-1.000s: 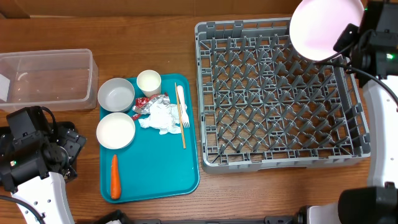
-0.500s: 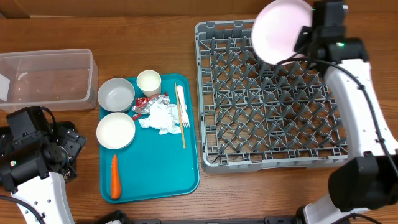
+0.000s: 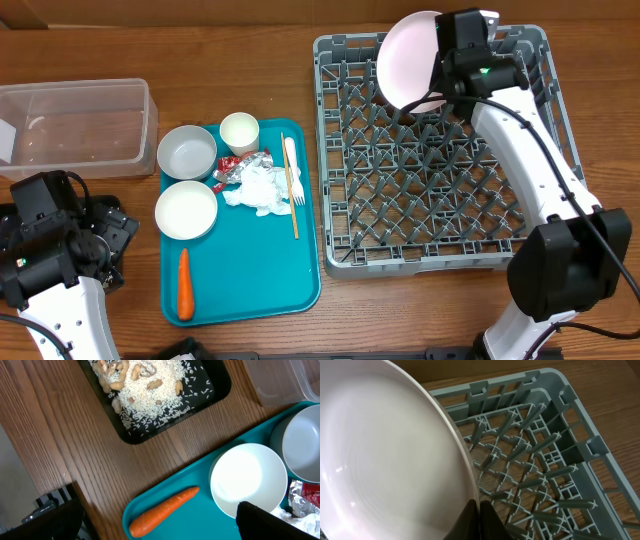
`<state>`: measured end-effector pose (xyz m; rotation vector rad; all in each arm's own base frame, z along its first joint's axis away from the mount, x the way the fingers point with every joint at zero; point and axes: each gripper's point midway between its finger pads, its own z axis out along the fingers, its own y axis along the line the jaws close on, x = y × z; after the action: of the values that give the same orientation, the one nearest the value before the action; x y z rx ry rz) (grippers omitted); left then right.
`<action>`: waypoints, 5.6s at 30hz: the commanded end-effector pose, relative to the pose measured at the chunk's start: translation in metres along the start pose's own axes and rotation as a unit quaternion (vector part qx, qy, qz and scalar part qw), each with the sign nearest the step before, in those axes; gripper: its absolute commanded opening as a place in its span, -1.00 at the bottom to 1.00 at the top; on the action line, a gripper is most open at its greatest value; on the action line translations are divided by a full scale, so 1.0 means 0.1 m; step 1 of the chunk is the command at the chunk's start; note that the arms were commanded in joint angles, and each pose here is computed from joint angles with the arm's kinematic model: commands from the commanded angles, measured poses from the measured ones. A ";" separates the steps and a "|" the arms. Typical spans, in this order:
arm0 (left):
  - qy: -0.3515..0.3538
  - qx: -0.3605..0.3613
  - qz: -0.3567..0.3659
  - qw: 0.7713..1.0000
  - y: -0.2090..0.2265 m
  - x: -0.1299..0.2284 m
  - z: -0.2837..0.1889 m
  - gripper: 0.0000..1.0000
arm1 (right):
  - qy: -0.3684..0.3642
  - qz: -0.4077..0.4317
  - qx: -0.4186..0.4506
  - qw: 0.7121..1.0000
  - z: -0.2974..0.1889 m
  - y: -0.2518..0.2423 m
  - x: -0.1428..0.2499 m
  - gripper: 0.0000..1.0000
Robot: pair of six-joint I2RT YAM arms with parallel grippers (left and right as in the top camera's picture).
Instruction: Sort waste into correct bins and load items into the dishwasher rack
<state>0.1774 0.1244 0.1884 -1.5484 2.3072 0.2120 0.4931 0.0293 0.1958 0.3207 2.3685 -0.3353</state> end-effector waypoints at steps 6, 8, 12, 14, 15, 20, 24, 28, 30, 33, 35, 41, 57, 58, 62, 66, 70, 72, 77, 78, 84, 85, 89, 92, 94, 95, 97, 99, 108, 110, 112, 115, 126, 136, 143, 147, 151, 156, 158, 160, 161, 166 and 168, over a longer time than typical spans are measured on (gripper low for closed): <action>-0.015 -0.001 -0.015 1.000 0.02 -0.07 -0.05 0.99 | -0.029 -0.007 0.043 0.999 -0.10 -0.04 -0.11 -0.92; -0.016 -0.001 -0.015 1.000 0.02 -0.07 -0.05 0.99 | -0.034 -0.012 0.050 0.998 -0.13 -0.02 -0.11 -0.92; -0.015 -0.001 -0.015 1.000 0.02 -0.07 -0.05 0.99 | -0.050 -0.027 0.069 0.996 -0.22 0.06 -0.11 -0.92; -0.015 -0.001 -0.015 1.000 0.02 -0.07 -0.05 1.00 | -0.061 -0.037 0.082 0.994 -0.30 0.11 -0.11 -0.92; -0.015 -0.001 -0.015 1.000 0.02 -0.07 -0.05 0.99 | -0.065 -0.041 0.086 0.993 -0.32 0.14 -0.10 -0.92; -0.015 -0.001 -0.015 1.000 0.02 -0.07 -0.05 0.99 | -0.071 -0.066 0.095 0.991 -0.39 0.30 -0.02 -0.92; -0.015 -0.001 -0.015 1.000 0.02 -0.07 -0.05 0.99 | -0.065 -0.090 0.130 0.985 -0.30 0.30 0.08 -0.92; -0.015 -0.001 -0.015 1.000 0.02 -0.07 -0.05 0.99 | -0.075 -0.097 0.172 0.977 -0.29 0.20 0.06 -0.92; -0.015 -0.001 -0.015 1.000 0.02 -0.07 -0.05 0.99 | -0.087 -0.094 0.194 0.973 -0.34 0.13 0.00 -0.92; -0.015 -0.001 -0.015 1.000 0.02 -0.07 -0.05 1.00 | -0.091 -0.093 0.200 0.971 -0.36 0.11 -0.02 -0.92; -0.015 -0.001 -0.015 1.000 0.02 -0.07 -0.05 1.00 | -0.090 -0.096 0.200 0.971 -0.36 0.11 -0.02 -0.92; -0.015 -0.001 -0.015 1.000 0.02 -0.07 -0.05 0.99 | -0.085 -0.104 0.187 0.973 -0.37 0.20 0.03 -0.92; -0.016 -0.001 -0.015 1.000 0.02 -0.07 -0.05 0.99 | -0.025 -0.123 0.033 0.992 -0.51 0.88 0.39 0.40; -0.015 -0.001 -0.015 1.000 0.02 -0.07 -0.05 0.99 | -0.020 -0.112 0.019 0.993 -0.57 0.90 0.37 0.47; -0.015 -0.001 -0.015 1.000 0.02 -0.07 -0.05 0.99 | 0.002 -0.067 -0.064 0.996 -0.91 1.02 0.20 1.00; -0.016 -0.001 -0.015 1.000 0.02 -0.07 -0.05 1.00 | 0.006 -0.036 -0.155 0.987 -1.37 1.04 -0.08 1.00; -0.016 -0.001 -0.015 1.000 0.02 -0.07 -0.05 1.00 | 0.008 -0.021 -0.229 0.973 -1.84 1.03 -0.24 1.00; -0.016 -0.001 -0.015 1.000 0.02 -0.07 -0.05 0.99 | 0.005 -0.019 -0.237 0.971 -1.95 0.98 -0.27 1.00; -0.016 -0.001 -0.015 1.000 0.02 -0.07 -0.05 1.00 | -0.006 -0.007 -0.190 0.982 -1.84 0.74 -0.36 1.00; -0.016 -0.001 -0.015 1.000 0.02 -0.07 -0.05 0.99 | -0.005 0.003 -0.179 0.984 -1.78 0.69 -0.38 1.00; -0.015 -0.001 -0.015 1.000 0.02 -0.07 -0.05 1.00 | 0.024 0.085 -0.108 0.990 -1.23 0.23 -0.44 0.36; -0.015 -0.001 -0.015 1.000 0.02 -0.07 -0.05 1.00 | 0.032 0.101 -0.097 0.990 -1.13 0.15 -0.44 0.04; -0.016 -0.001 -0.015 1.000 0.02 -0.07 -0.05 1.00 | 0.071 0.128 -0.082 0.986 -0.73 -0.04 -0.38 -0.52; -0.015 -0.001 -0.015 1.000 0.02 -0.07 -0.05 0.99 | 0.108 0.127 -0.100 0.981 -0.51 0.03 -0.27 -0.66; -0.015 -0.001 -0.015 1.000 0.02 -0.07 -0.05 0.99 | 0.129 0.119 -0.113 0.978 -0.38 0.12 -0.18 -0.67; -0.015 -0.001 -0.015 1.000 0.02 -0.07 -0.05 0.99 | 0.138 0.117 -0.116 0.977 -0.32 0.17 -0.14 -0.68; -0.016 -0.001 -0.015 1.000 0.02 -0.07 -0.05 1.00 | 0.151 0.114 -0.117 0.975 -0.19 0.24 -0.07 -0.68; -0.015 -0.001 -0.015 1.000 0.02 -0.07 -0.05 1.00 | 0.166 0.112 -0.128 0.971 -0.11 0.33 0.00 -0.68; -0.015 -0.001 -0.015 1.000 0.02 -0.07 -0.05 1.00 | 0.201 0.087 -0.252 0.943 -0.19 0.77 0.07 -0.69; -0.016 -0.001 -0.015 1.000 0.02 -0.07 -0.05 1.00 | 0.208 0.067 -0.295 0.930 -0.28 0.89 0.09 -0.69; -0.015 -0.001 -0.015 1.000 0.02 -0.07 -0.05 1.00 | 0.211 0.070 -0.296 0.929 -0.29 0.89 0.10 -0.69; -0.016 -0.001 -0.015 1.000 0.02 -0.07 -0.05 1.00 | 0.209 0.070 -0.296 0.929 -0.32 0.88 0.08 -0.69; -0.015 -0.001 -0.015 1.000 0.02 -0.07 -0.05 1.00 | 0.158 0.055 -0.351 0.921 -0.94 0.79 -0.19 -0.76; -0.015 -0.001 -0.015 1.000 0.02 -0.07 -0.05 0.99 | 0.134 0.041 -0.370 0.919 -1.51 0.69 -0.22 0.27; -0.016 -0.001 -0.015 1.000 0.02 -0.07 -0.05 1.00 | 0.155 -0.087 -0.399 0.899 -1.88 1.19 0.25 1.00; -0.016 -0.001 -0.015 1.000 0.02 -0.07 -0.05 1.00 | 0.148 -0.135 -0.381 0.903 -1.96 1.46 0.47 1.00; -0.015 -0.001 -0.015 1.000 0.02 -0.07 -0.05 1.00 | 0.147 -0.171 -0.399 0.889 -2.03 1.77 0.74 0.99; -0.016 -0.001 -0.015 1.000 0.02 -0.07 -0.05 0.99 | 0.159 -0.197 -0.408 0.877 -1.93 2.03 1.09 0.99; -0.016 -0.001 -0.015 1.000 0.02 -0.07 -0.05 1.00 | 0.166 -0.206 -0.409 0.873 -1.85 2.11 1.26 1.00; -0.016 -0.001 -0.015 1.000 0.02 -0.07 -0.05 1.00 | 0.170 -0.222 -0.411 0.868 -1.79 2.18 1.43 1.00; -0.016 -0.001 -0.015 1.000 0.02 -0.07 -0.05 1.00 | 0.169 -0.236 -0.413 0.863 -1.76 2.22 1.52 1.00; -0.015 -0.001 -0.015 1.000 0.02 -0.07 -0.05 1.00 | 0.167 -0.284 -0.426 0.843 -1.73 2.41 1.90 1.00; -0.016 -0.001 -0.015 1.000 0.02 -0.07 -0.05 0.99 | 0.169 -0.295 -0.430 0.836 -1.72 2.52 2.03 1.00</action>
<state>0.1771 0.1250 0.1885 -1.5488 2.3059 0.2177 0.3297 0.3358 0.1566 -0.7666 2.6419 0.5928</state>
